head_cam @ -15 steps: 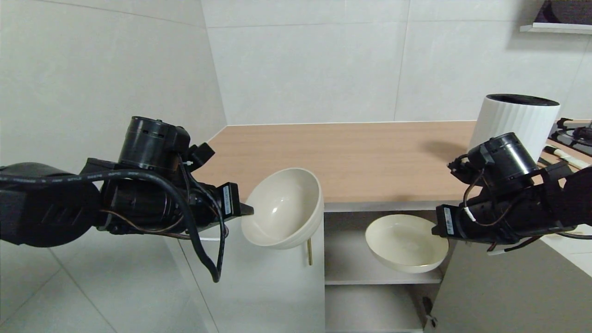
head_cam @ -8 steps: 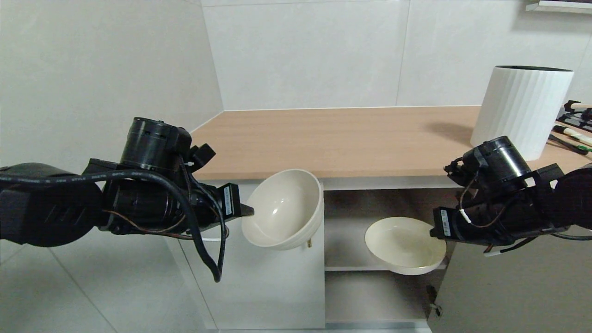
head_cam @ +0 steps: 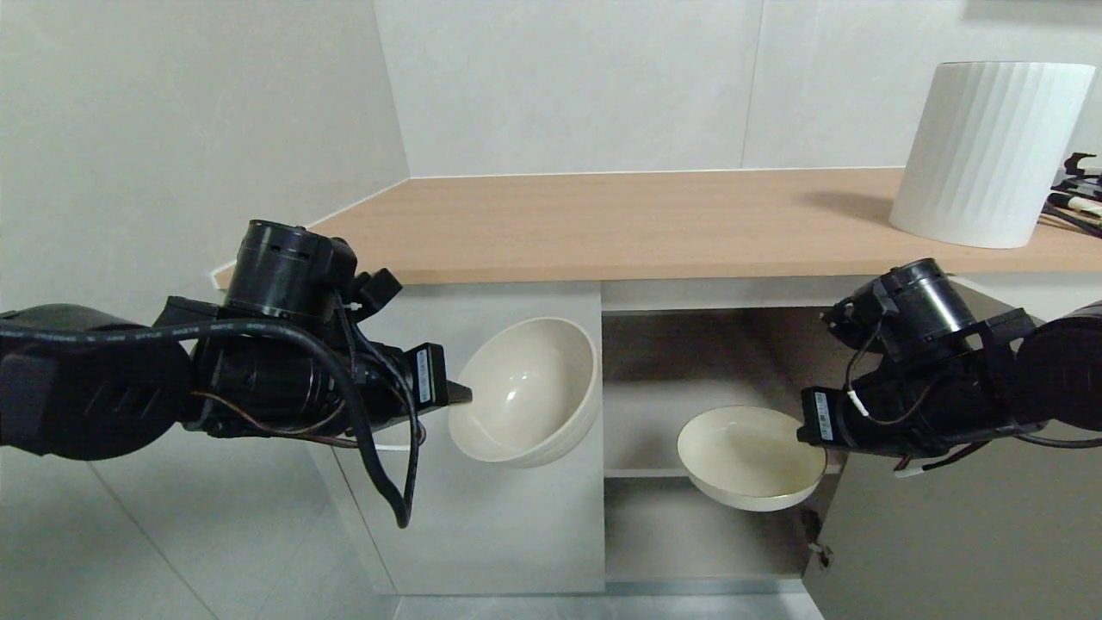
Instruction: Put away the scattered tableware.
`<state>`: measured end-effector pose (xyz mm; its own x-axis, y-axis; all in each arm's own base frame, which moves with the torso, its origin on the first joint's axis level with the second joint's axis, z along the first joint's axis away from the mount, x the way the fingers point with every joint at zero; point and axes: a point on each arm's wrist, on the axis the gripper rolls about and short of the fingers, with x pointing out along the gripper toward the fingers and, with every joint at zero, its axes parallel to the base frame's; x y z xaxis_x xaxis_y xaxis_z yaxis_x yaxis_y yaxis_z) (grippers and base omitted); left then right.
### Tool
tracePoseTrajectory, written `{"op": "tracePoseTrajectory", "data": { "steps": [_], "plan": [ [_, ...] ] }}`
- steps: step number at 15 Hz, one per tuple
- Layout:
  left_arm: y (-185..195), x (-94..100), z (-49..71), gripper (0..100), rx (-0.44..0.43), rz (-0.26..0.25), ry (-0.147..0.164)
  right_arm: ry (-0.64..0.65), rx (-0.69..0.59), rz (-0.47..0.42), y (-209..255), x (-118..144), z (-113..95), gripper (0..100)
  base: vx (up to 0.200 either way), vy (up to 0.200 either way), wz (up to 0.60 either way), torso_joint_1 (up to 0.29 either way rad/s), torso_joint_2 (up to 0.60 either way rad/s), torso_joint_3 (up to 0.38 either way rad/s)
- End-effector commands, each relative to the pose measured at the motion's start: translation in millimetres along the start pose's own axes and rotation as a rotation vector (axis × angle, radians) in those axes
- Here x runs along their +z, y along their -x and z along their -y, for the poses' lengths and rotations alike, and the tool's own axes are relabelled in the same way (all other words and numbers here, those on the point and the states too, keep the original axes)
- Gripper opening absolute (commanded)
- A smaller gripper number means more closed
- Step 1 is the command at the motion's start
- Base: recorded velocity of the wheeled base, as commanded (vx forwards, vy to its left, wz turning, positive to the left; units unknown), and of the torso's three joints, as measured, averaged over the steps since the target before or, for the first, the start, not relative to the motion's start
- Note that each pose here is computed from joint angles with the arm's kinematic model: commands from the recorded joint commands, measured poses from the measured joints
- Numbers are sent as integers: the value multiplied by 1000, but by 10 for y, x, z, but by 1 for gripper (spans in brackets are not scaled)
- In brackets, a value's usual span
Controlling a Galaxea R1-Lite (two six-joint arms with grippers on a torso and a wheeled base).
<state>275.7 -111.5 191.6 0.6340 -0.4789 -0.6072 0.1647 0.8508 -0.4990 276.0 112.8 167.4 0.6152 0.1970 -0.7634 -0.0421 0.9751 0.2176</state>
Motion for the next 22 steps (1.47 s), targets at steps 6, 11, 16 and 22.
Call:
{"op": "tracePoseTrajectory", "data": {
  "steps": [6,11,16,22],
  "plan": [
    [-45,-34,25,0,-5,-19,-6,3,-17,-35,-292,-22,-10,0,0,0,0,-3,11,7],
    [-238,-182,117,0,-19,-101,-17,-22,-116,8,-1219,-86,62,0,0,0,0,0,0,0],
    [-339,-241,129,0,-13,-136,-5,-78,-180,130,-1904,-80,243,0,0,0,0,0,0,0],
    [-364,-274,150,0,-15,-151,-11,-115,-245,142,-2256,-30,425,0,0,0,0,0,0,0]
  ]
}}
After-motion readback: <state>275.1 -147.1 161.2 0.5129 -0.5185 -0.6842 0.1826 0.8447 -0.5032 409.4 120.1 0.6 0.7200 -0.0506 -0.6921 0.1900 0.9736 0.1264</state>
